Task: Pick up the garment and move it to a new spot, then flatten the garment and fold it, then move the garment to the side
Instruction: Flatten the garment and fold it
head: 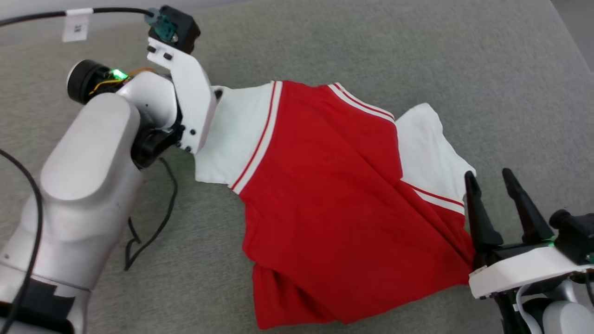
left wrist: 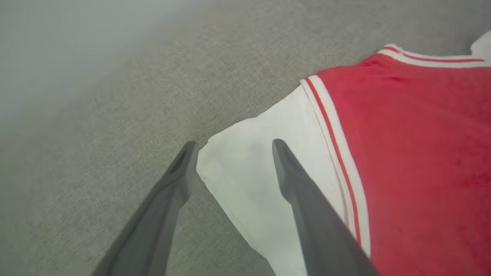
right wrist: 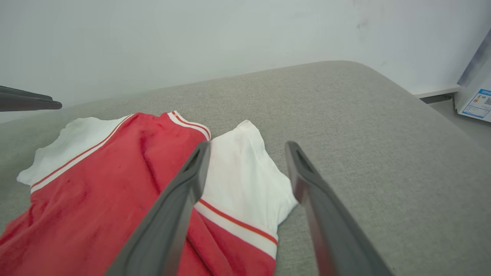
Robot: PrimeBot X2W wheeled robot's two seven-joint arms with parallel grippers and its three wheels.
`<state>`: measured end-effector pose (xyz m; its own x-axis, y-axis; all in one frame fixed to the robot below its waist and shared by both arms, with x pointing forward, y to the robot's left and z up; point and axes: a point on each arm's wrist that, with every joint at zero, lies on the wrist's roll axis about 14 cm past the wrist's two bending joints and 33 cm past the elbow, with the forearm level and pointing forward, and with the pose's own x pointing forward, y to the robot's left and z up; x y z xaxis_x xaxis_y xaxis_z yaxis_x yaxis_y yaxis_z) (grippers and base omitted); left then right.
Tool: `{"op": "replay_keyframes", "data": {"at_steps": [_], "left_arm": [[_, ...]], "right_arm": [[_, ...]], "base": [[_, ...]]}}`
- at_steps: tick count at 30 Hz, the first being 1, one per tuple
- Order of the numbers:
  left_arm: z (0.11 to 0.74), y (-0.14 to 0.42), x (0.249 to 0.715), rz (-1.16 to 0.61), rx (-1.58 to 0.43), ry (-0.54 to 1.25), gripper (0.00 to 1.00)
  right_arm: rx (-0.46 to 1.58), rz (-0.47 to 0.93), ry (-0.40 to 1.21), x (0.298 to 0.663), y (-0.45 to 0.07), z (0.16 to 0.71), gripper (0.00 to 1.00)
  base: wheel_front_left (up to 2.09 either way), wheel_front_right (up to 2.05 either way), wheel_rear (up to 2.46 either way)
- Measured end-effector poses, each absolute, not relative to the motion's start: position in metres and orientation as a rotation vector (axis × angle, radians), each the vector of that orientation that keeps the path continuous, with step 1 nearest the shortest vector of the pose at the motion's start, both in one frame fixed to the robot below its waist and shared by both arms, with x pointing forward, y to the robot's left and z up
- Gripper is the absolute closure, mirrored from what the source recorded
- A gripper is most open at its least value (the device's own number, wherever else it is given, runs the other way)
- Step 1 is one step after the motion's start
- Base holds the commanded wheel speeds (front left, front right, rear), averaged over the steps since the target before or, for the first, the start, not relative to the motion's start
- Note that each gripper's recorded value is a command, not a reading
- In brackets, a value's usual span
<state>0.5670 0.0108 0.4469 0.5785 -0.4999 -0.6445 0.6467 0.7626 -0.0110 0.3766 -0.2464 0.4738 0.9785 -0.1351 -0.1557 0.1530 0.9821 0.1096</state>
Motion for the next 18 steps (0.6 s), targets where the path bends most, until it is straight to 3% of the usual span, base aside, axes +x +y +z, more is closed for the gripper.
{"op": "replay_keyframes", "data": {"at_steps": [8,10,11,18], "left_arm": [[0.373,0.033,0.546,-0.683,0.295,1.054,0.0],[0.369,0.029,0.543,-0.695,0.265,1.085,0.58],[0.367,0.028,0.541,-0.699,0.257,1.095,1.0],[0.373,0.022,0.536,-0.71,0.238,0.994,1.0]], "right_arm": [[0.138,-0.189,0.19,0.37,-0.257,0.455,0.0],[0.137,-0.2,0.197,0.368,-0.26,0.452,0.0],[0.137,-0.204,0.199,0.368,-0.261,0.451,0.0],[0.13,-0.209,0.184,0.372,-0.265,0.457,0.0]], "base": [[0.0,0.0,0.0],[0.0,0.0,0.0],[0.0,0.0,0.0],[0.0,0.0,0.0]]}}
